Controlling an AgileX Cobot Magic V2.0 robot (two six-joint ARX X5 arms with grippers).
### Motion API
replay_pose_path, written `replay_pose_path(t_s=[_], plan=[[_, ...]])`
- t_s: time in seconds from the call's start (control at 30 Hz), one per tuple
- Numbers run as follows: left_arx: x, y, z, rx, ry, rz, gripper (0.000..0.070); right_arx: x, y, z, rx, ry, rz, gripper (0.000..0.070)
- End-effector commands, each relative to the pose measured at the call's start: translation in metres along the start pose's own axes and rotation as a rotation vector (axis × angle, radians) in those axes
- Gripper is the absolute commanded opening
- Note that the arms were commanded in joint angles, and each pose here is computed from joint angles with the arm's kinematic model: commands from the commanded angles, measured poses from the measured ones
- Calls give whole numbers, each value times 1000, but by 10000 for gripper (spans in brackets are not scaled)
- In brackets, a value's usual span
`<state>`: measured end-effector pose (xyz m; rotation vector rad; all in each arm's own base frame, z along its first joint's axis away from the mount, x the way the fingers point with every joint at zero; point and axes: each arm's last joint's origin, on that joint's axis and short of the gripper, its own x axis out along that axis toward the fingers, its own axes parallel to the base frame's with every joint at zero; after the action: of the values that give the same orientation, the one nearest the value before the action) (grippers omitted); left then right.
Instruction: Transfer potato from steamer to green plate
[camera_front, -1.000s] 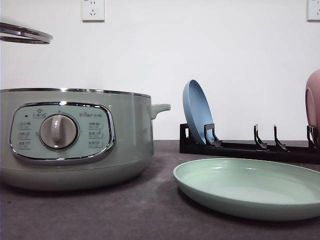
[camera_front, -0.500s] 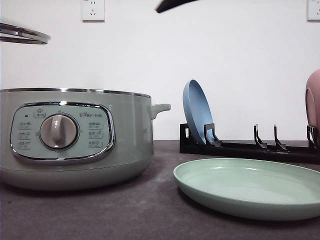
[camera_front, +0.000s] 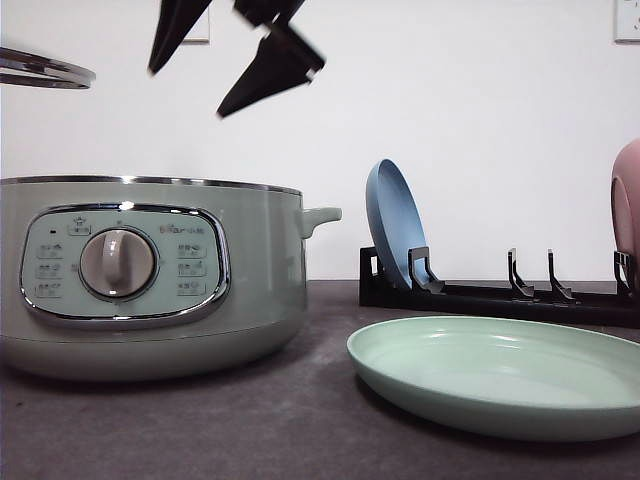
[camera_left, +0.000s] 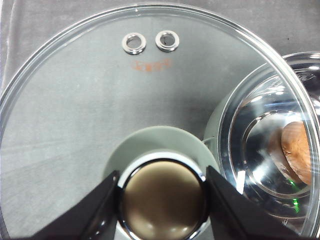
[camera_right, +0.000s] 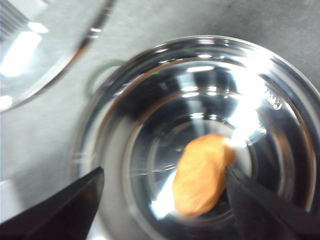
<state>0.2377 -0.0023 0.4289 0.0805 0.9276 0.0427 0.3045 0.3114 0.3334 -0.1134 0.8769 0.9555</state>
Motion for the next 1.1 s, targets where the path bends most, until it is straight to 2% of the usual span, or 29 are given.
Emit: replay_pose_path(t_s=[0.0, 0.17, 0.43, 1.07], plan=[[-15, 2, 6, -10, -84, 9, 1, 15, 4, 2, -16, 3, -27, 499], [-15, 2, 6, -10, -84, 9, 2, 43, 4, -4, -29, 30, -112, 532], [-15, 2, 6, -10, -82, 8, 1, 76, 6, -14, -47, 62, -186, 532], [-15, 2, 6, -10, -81, 8, 1, 118, 2, -36, -52, 176, -230, 532]])
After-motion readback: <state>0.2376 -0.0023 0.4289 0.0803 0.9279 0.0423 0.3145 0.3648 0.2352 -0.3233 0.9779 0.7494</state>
